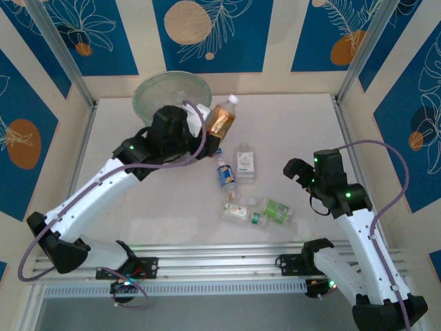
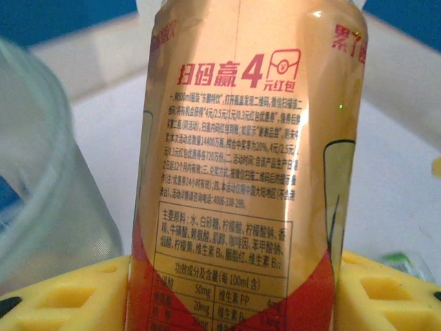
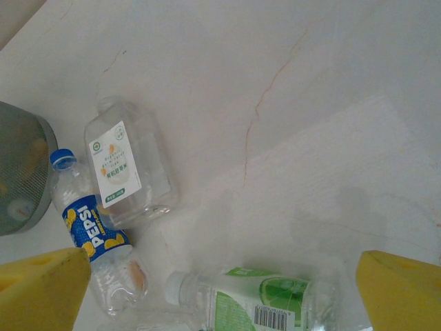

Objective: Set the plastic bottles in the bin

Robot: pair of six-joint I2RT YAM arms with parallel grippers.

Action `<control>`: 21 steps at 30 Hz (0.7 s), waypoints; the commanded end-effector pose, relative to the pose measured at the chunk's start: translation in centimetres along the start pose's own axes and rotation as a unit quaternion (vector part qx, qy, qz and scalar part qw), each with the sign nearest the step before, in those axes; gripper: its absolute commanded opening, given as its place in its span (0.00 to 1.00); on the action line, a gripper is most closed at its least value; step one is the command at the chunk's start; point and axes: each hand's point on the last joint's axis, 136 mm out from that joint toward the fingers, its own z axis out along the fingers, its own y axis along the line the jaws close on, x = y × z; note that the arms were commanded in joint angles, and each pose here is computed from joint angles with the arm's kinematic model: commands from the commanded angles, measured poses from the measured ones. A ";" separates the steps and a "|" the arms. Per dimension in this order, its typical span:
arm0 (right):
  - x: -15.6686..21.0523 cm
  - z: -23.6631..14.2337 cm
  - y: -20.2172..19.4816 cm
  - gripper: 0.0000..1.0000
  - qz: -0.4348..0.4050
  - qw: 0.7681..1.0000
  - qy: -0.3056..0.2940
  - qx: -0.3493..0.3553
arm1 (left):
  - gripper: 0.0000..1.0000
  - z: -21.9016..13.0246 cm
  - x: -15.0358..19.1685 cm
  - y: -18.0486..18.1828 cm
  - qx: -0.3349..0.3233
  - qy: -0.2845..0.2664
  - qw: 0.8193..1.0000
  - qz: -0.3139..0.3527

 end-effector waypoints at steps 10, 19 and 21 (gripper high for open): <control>-0.8 -1.5 0.1 0.99 0.002 1.000 -0.025 -0.007 | 0.48 -2.7 -8.5 11.6 -0.167 -0.043 0.980 0.097; -0.7 -1.9 0.0 0.99 0.005 1.000 -0.027 -0.010 | 0.48 -0.8 -5.7 19.5 -0.221 0.046 0.968 0.106; -0.6 -1.9 0.0 0.99 0.005 1.000 -0.026 -0.010 | 0.48 -0.6 -5.1 21.0 -0.234 0.058 0.965 0.102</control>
